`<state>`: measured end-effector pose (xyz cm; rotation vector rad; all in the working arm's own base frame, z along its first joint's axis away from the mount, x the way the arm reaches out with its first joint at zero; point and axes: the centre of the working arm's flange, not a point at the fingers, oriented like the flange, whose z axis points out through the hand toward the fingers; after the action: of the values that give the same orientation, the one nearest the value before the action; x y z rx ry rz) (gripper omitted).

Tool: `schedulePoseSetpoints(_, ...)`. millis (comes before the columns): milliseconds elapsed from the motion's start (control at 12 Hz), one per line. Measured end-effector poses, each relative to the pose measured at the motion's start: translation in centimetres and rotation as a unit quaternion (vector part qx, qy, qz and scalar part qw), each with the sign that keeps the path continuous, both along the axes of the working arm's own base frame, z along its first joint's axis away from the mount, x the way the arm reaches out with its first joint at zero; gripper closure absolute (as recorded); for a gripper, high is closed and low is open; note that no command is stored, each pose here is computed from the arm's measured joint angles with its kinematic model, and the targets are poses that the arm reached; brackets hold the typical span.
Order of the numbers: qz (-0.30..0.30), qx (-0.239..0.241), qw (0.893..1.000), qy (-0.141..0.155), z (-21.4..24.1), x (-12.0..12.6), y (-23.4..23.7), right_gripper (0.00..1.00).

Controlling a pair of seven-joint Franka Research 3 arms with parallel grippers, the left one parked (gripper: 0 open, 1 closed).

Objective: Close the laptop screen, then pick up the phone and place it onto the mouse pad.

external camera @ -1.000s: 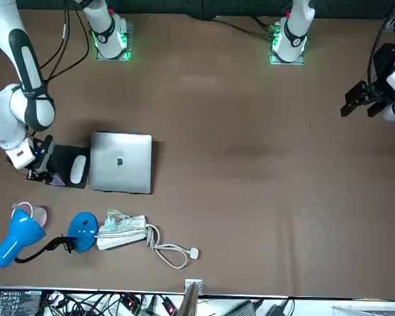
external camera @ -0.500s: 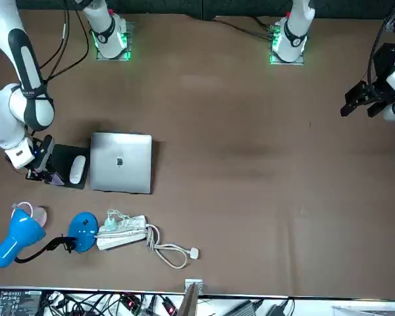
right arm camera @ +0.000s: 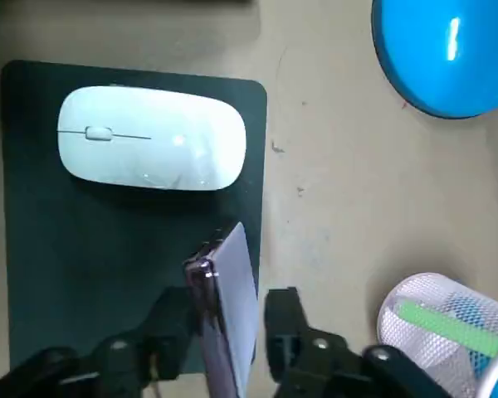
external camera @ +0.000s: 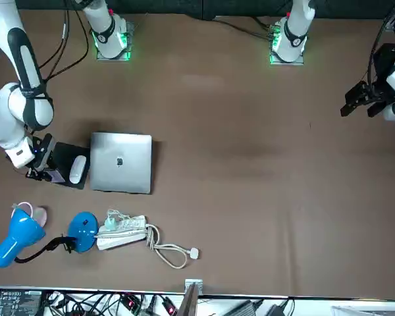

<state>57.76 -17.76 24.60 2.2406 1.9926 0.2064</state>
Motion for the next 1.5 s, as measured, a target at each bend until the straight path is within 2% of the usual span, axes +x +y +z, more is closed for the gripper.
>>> schedulePoseSetpoints(333,0.000,0.000,1.000,-0.002,0.2,0.0,0.0,0.04)
schedulePoseSetpoints(417,0.000,0.000,1.000,-0.002,0.5,0.0,0.0,0.00)
schedulePoseSetpoints(583,0.002,0.004,1.000,0.006,1.4,0.1,0.0,0.00)
schedulePoseSetpoints(833,-0.002,0.021,0.999,0.035,4.5,0.7,0.0,0.00)
schedulePoseSetpoints(917,-0.019,0.033,0.998,0.049,6.9,1.5,-0.1,0.00)
schedulePoseSetpoints(1167,-0.091,0.047,0.993,0.052,10.1,2.6,-0.1,0.00)
schedulePoseSetpoints(1500,-0.189,0.070,0.977,0.066,15.4,4.3,2.4,0.00)
